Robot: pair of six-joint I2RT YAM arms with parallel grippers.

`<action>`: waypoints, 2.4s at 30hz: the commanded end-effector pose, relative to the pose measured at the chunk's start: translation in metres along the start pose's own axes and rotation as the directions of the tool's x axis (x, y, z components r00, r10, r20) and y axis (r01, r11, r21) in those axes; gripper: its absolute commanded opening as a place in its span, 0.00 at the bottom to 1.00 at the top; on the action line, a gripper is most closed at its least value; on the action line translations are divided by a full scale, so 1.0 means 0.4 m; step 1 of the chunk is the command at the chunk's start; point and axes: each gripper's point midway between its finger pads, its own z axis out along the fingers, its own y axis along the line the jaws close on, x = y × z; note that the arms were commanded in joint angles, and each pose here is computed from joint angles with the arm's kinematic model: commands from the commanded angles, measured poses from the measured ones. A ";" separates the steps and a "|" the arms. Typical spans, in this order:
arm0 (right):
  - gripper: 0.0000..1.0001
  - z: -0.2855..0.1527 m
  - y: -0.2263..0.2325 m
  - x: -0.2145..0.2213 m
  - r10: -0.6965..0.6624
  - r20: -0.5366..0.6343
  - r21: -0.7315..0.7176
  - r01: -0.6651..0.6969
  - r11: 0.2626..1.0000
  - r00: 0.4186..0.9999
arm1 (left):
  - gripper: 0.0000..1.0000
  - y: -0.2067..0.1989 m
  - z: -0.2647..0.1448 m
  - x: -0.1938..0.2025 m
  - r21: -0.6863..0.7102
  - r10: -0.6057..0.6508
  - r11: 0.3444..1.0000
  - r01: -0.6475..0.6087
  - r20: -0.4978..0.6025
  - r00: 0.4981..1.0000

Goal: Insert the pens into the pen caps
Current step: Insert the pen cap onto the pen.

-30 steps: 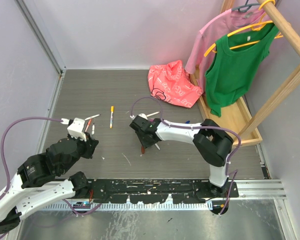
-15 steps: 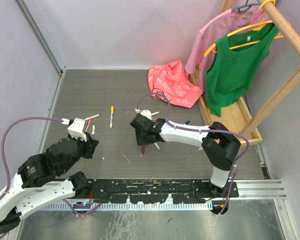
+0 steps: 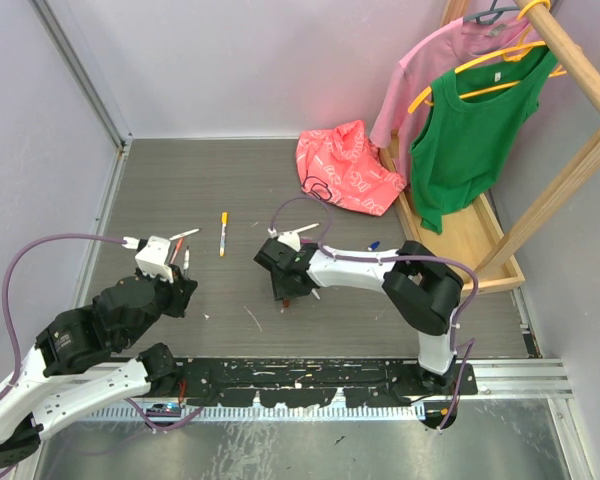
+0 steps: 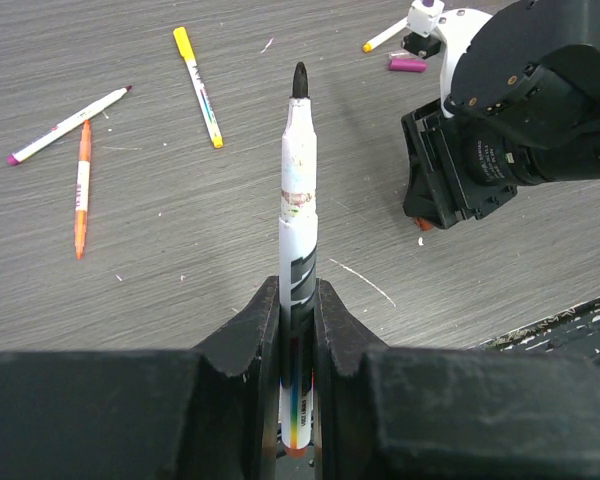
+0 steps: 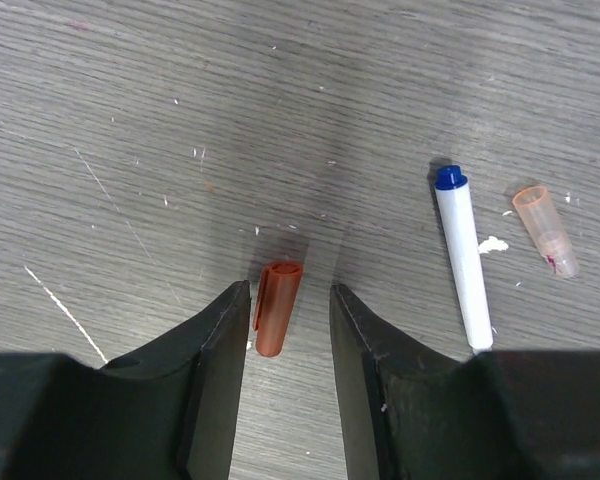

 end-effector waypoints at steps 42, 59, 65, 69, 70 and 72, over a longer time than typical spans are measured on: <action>0.00 0.006 0.020 0.018 -0.112 -0.028 0.033 0.112 0.993 0.993 | 0.00 -0.006 0.005 -0.020 0.003 -0.018 1.000 0.018 0.034 0.999; 0.00 -0.208 0.076 -0.137 -0.060 0.300 -0.276 0.147 0.950 0.952 | 0.00 -0.044 0.000 -0.032 0.108 -0.066 0.993 0.056 0.088 0.994; 0.00 -0.312 0.041 -0.185 0.089 0.402 -0.425 0.100 0.900 0.911 | 0.00 -0.106 0.025 -0.024 0.187 -0.090 0.979 0.080 0.044 0.995; 0.00 -0.370 0.006 -0.202 0.171 0.459 -0.497 0.093 0.863 0.872 | 0.00 -0.142 0.042 -0.022 0.226 -0.104 0.969 0.096 0.022 0.994; 0.00 -0.385 -0.002 -0.207 0.189 0.470 -0.513 0.093 0.854 0.862 | 0.00 -0.149 0.045 -0.026 0.234 -0.109 0.967 0.101 0.023 0.994; 0.00 -0.428 -0.013 -0.222 0.227 0.505 -0.546 0.104 0.832 0.833 | 0.00 -0.164 0.052 -0.031 0.248 -0.113 0.963 0.105 0.019 0.993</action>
